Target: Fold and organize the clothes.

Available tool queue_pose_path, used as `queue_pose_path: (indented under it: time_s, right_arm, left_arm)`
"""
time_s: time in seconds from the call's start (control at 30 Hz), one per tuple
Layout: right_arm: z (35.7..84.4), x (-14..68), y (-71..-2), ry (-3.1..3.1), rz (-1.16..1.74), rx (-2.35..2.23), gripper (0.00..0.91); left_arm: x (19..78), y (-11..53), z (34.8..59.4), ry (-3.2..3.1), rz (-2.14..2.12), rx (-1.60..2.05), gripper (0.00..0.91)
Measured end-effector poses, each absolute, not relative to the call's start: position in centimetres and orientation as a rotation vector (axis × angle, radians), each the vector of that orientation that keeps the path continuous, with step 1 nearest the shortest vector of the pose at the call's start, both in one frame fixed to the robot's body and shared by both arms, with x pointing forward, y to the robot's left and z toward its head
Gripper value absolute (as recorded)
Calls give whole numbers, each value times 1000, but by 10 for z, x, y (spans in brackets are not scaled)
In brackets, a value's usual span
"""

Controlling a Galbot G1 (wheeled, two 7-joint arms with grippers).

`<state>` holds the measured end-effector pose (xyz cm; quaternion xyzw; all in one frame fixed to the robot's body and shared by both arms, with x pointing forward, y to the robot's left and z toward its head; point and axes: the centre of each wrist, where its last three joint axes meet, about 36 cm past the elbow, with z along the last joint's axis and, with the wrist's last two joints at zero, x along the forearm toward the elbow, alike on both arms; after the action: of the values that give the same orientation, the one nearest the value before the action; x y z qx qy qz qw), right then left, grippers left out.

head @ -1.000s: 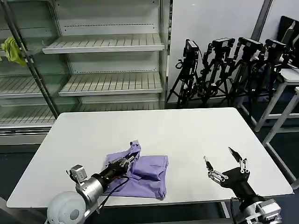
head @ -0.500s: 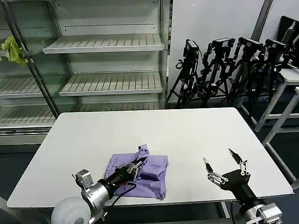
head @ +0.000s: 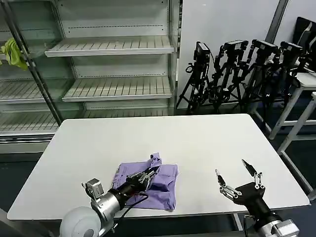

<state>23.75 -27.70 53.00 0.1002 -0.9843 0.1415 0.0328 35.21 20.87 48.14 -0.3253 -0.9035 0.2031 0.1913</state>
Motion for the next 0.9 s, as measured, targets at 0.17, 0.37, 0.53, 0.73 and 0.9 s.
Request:
queue_pose_path:
  time_s: [0.17, 0.37, 0.53, 0.73, 0.9]
  right_arm:
    - [530, 237, -276, -3030, 437, 310, 907]
    - [528, 235, -275, -3023, 433, 309, 907]
    - [525, 234, -275, -3020, 427, 304, 907]
    - [523, 232, -274, -3015, 425, 301, 907]
    - [526, 232, -274, -3021, 437, 309, 907]
  left_arm:
    - [351, 207, 484, -2538, 571, -927, 725]
    - [351, 204, 488, -2550, 580, -949, 907]
    - [353, 202, 490, -2566, 596, -962, 907]
    - [354, 204, 493, -2590, 599, -954, 907]
    - [354, 217, 497, -2627, 566, -910, 907]
